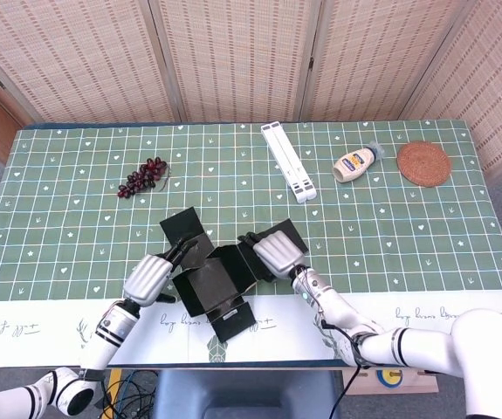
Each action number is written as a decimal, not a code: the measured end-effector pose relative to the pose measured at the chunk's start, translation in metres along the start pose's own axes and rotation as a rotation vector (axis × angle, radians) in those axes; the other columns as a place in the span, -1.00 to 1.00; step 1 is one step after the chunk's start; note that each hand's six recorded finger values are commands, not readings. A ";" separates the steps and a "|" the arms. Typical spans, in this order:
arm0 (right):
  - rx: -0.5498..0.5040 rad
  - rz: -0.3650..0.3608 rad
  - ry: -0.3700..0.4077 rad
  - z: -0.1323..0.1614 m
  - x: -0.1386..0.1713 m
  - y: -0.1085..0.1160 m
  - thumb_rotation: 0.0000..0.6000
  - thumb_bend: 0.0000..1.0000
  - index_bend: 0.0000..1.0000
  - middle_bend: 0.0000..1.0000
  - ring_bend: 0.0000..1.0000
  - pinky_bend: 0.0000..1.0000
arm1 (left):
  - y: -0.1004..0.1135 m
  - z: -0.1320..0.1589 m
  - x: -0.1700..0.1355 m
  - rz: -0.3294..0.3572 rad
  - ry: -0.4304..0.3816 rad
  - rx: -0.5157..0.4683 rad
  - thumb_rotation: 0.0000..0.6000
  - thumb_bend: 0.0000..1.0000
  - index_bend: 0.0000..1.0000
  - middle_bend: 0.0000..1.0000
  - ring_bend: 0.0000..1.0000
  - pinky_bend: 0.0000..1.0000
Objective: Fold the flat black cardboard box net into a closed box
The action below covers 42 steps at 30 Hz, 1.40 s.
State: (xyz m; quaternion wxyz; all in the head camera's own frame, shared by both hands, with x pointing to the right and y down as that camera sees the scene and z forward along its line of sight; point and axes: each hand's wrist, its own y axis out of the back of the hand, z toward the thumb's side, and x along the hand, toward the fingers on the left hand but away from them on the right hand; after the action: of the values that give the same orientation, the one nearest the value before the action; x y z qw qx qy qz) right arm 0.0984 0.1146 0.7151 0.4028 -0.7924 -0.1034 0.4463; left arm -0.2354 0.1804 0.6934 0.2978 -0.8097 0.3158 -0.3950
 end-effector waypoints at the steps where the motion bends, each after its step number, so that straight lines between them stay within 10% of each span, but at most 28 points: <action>1: 0.019 0.002 0.012 0.001 -0.001 0.002 1.00 -0.44 -0.80 -0.39 0.56 0.71 | 0.000 0.000 0.000 -0.005 -0.001 -0.030 1.00 -0.78 -1.00 -1.00 -0.25 0.12; 18: 0.274 0.026 0.142 0.017 -0.008 0.022 1.00 -0.41 -0.73 -0.37 0.60 0.71 | -0.014 0.001 -0.004 -0.116 -0.017 -0.369 1.00 -0.78 -1.00 -1.00 -0.28 0.13; 42: 0.486 -0.010 0.258 0.027 -0.008 0.029 1.00 -0.38 -0.66 -0.30 0.66 0.72 | -0.022 0.003 -0.006 -0.220 0.001 -0.555 1.00 -0.78 -1.00 -1.00 -0.16 0.30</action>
State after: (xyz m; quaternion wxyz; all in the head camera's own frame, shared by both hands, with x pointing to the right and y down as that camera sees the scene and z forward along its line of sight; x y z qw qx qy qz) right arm 0.0672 0.1061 0.6909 0.5932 -0.7222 0.0553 0.3513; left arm -0.2296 0.1995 0.7055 0.0205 -0.8893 0.3223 -0.3237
